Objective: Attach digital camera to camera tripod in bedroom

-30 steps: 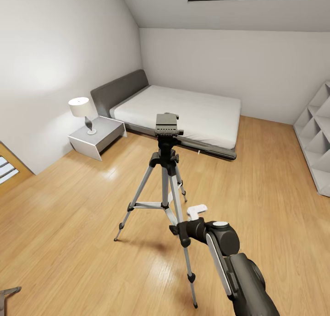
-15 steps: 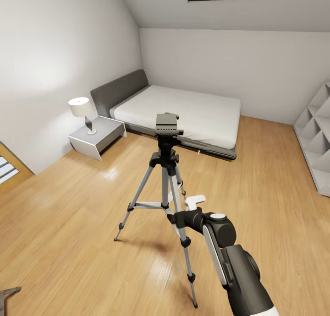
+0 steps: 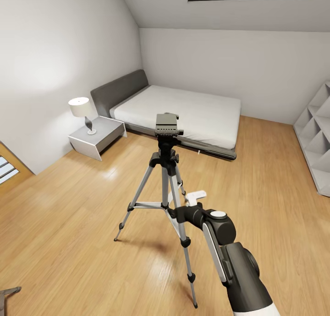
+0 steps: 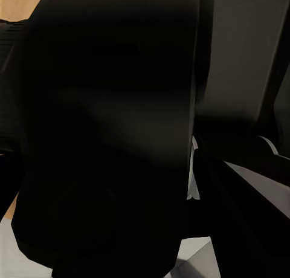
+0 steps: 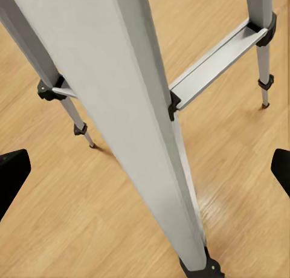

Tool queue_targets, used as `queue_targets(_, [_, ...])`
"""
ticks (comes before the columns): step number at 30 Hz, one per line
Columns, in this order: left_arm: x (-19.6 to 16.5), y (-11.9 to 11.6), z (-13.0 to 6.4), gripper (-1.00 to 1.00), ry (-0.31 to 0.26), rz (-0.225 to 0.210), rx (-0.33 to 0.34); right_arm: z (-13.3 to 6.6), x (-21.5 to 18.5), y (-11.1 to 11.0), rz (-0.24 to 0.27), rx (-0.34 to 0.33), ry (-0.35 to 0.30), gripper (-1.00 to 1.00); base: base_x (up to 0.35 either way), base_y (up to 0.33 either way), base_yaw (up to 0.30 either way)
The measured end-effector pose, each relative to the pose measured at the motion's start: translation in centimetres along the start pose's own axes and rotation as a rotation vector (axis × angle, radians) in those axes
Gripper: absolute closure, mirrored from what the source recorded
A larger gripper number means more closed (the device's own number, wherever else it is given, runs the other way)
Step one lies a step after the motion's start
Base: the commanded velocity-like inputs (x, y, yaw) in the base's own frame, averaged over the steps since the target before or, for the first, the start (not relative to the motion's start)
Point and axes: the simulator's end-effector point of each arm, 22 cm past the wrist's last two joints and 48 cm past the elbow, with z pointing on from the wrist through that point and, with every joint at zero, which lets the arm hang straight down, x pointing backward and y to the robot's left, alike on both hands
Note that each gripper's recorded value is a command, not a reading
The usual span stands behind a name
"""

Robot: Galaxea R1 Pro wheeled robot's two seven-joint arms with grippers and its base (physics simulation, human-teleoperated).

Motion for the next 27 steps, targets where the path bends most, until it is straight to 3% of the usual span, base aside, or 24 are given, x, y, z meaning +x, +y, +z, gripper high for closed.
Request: queue_targets(27, [0.0, 0.0, 0.0, 1.0, 0.0, 0.0, 0.0, 0.1, -1.4, 0.0, -0.014, 0.001, -0.068, -1.0, 0.0, 0.0, 0.0])
